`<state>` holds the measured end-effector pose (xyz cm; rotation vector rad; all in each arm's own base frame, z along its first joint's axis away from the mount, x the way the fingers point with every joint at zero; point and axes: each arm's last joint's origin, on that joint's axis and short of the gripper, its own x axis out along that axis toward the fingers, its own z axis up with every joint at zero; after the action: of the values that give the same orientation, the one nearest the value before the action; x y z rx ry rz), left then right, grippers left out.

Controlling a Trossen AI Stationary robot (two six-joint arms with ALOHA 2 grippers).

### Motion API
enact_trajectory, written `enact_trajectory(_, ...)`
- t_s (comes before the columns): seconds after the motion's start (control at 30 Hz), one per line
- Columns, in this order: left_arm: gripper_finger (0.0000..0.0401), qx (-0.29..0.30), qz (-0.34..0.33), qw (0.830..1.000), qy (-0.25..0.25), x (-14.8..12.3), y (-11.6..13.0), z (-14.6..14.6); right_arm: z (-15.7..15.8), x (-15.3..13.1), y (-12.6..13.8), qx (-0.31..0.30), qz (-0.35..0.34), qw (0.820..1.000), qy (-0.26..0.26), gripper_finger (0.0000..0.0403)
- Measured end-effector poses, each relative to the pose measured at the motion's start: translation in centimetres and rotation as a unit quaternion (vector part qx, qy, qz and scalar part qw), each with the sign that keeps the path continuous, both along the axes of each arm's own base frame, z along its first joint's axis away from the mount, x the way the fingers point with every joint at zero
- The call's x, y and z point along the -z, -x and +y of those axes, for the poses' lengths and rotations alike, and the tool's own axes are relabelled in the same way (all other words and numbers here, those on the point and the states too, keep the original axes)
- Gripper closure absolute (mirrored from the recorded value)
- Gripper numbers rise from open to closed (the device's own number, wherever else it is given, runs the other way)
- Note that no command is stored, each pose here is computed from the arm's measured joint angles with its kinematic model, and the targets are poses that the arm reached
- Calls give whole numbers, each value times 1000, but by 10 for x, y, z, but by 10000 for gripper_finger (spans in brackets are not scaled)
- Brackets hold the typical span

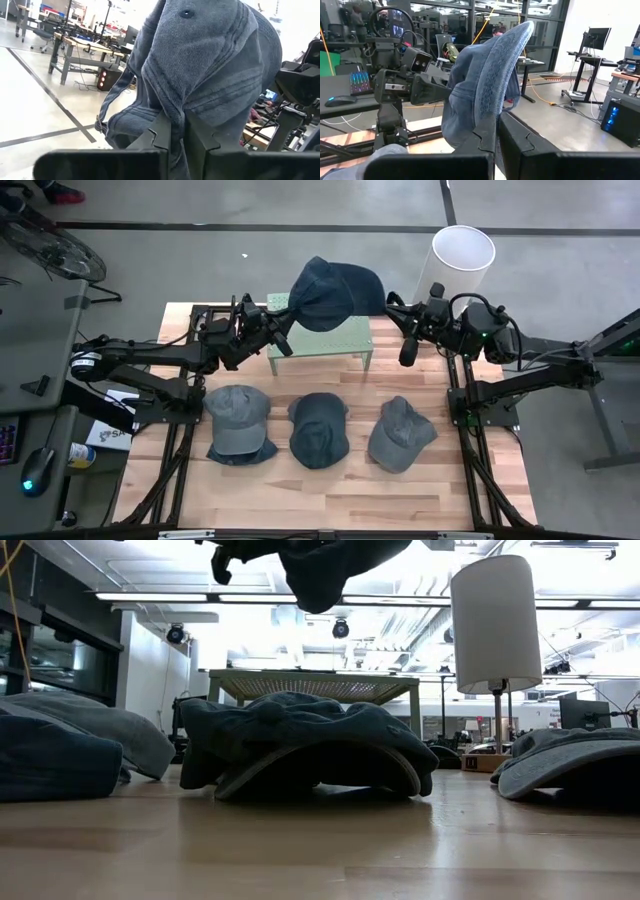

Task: Pick & Place hat
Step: Put the right blue cap on the shelf

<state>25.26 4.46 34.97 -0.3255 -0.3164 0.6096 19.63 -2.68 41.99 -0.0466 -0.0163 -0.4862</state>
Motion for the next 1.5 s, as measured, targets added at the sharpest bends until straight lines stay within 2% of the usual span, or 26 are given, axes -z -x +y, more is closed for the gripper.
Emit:
enact_trajectory(0.23, 379, 0, -2, 1000, 1, -1, 1, 0, 0, 0, 0, -4, 2, 1000, 5, 391)
enact_trajectory(0.43, 379, 15, 0, 1000, -2, -4, 0, -1, 0, 0, 0, -7, 3, 1000, 7, 341)
enact_trajectory(0.57, 379, 54, 25, 998, -28, -26, -2, -3, 1, 0, 2, -9, 2, 1000, 0, 302)
enact_trajectory(0.7, 379, 82, 107, 990, -40, -59, 2, -5, 1, 0, 6, -9, 8, 1000, -4, 273)
enact_trajectory(0.87, 379, 117, 206, 971, -42, -99, 13, -8, 2, 2, 12, -14, 22, 1000, -13, 255)
enact_trajectory(1.07, 379, 162, 302, 938, -58, -133, 28, -11, 2, 7, 14, -17, 45, 999, -23, 253)
enact_trajectory(1.2, 379, 202, 342, 916, -59, -142, 30, -2, 2, 7, 14, -20, 45, 998, -28, 257)
enact_trajectory(1.3, 379, 241, 349, 904, -56, -148, 30, 8, 2, 7, 14, -20, 45, 998, -28, 257)
enact_trajectory(1.5, 379, 315, 373, 872, -32, -140, 18, 35, 2, 7, 14, -25, 45, 998, -30, 258)
